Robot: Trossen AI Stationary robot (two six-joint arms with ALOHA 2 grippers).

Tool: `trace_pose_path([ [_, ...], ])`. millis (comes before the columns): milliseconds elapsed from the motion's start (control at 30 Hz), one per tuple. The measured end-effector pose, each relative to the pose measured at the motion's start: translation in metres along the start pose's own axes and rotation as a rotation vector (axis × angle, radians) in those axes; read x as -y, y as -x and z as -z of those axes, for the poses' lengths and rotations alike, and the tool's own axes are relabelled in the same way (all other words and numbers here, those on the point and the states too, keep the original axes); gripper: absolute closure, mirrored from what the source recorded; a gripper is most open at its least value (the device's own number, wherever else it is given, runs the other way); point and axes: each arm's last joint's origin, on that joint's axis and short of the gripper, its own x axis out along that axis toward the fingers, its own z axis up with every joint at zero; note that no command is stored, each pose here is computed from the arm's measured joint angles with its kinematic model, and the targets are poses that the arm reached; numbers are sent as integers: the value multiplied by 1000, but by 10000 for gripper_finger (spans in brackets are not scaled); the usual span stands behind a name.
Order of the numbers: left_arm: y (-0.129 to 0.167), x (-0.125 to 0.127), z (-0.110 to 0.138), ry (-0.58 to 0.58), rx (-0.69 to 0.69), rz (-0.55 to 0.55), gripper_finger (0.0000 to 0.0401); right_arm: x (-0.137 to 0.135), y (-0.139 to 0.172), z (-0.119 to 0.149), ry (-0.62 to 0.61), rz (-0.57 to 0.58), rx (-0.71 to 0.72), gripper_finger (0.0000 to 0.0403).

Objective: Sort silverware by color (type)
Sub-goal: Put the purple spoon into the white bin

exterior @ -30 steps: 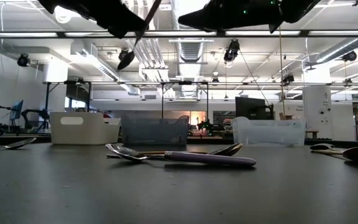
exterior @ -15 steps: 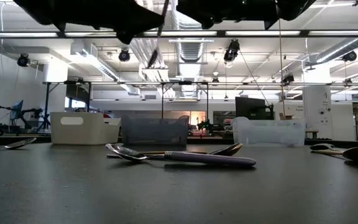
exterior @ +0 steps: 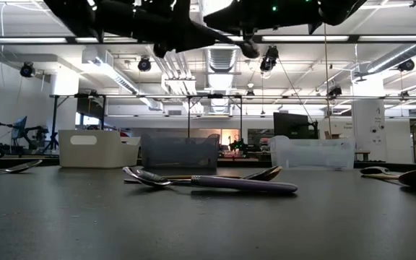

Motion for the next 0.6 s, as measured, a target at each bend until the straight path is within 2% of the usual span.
trace_pose_path([
  [133, -3, 2, -1, -1, -1, 0, 397, 1, -4, 6, 37, 80, -44, 243],
  [467, 0, 2, -7, 57, 42, -17, 399, 1, -5, 6, 55, 66, -29, 245],
  [600, 1, 3, -5, 49, 8, -12, 400, 0, -5, 8, 57, 61, -45, 253],
])
